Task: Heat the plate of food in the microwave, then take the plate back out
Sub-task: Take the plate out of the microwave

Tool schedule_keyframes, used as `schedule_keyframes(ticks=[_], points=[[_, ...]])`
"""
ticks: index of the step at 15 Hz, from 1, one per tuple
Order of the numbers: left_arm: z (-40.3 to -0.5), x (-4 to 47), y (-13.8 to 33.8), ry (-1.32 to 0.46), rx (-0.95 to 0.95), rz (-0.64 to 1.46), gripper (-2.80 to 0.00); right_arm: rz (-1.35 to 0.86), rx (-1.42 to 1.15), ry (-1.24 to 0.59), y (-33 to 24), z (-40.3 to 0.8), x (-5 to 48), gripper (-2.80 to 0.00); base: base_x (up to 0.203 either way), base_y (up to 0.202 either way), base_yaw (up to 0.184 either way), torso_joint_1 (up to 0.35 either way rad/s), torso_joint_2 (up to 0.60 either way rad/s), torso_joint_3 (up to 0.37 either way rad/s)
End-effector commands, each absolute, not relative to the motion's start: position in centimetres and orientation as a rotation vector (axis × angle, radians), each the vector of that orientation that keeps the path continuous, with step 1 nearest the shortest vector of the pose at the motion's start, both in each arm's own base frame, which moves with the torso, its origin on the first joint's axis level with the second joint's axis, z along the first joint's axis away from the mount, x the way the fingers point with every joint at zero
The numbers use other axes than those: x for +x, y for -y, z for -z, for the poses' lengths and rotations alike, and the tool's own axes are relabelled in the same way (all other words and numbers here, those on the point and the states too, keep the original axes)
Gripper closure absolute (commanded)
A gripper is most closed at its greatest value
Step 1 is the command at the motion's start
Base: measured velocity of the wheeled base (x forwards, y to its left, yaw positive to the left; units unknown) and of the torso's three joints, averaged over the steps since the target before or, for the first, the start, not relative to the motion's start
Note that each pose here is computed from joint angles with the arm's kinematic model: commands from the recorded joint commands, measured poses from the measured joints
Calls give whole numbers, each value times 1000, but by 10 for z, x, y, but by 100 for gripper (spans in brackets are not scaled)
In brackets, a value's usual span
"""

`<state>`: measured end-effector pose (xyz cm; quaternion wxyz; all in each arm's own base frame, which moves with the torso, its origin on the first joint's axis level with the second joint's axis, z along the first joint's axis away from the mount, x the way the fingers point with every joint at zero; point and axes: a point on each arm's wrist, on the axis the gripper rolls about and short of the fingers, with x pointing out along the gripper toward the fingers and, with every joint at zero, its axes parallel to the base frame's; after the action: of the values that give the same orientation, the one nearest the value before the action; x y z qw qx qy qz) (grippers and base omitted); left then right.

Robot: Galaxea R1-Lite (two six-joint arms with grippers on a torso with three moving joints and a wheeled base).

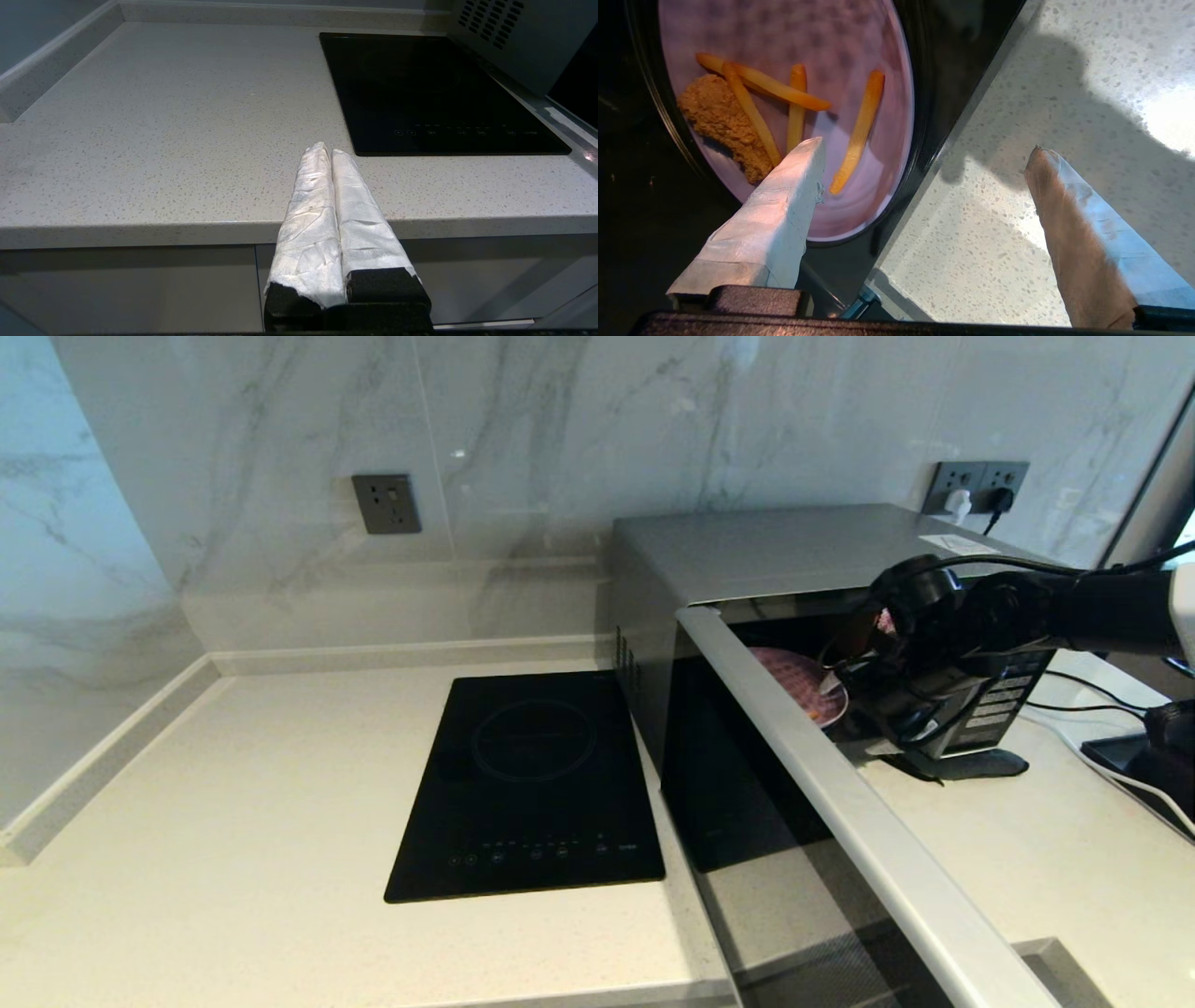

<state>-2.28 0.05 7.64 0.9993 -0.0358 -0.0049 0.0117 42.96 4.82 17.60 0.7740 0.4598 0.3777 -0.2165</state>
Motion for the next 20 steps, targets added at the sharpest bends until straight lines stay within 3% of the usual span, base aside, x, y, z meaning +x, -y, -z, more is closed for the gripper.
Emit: schedule_keyframes(ticks=[1, 20], points=[[-76, -23, 0, 9, -72, -24, 0, 481, 996, -833, -49, -168, 433, -280, 0, 0, 0, 0, 0, 0], [-76, -23, 0, 9, -72, -24, 0, 517, 974, -887, -51, -136, 449, -280, 0, 0, 0, 0, 0, 0]])
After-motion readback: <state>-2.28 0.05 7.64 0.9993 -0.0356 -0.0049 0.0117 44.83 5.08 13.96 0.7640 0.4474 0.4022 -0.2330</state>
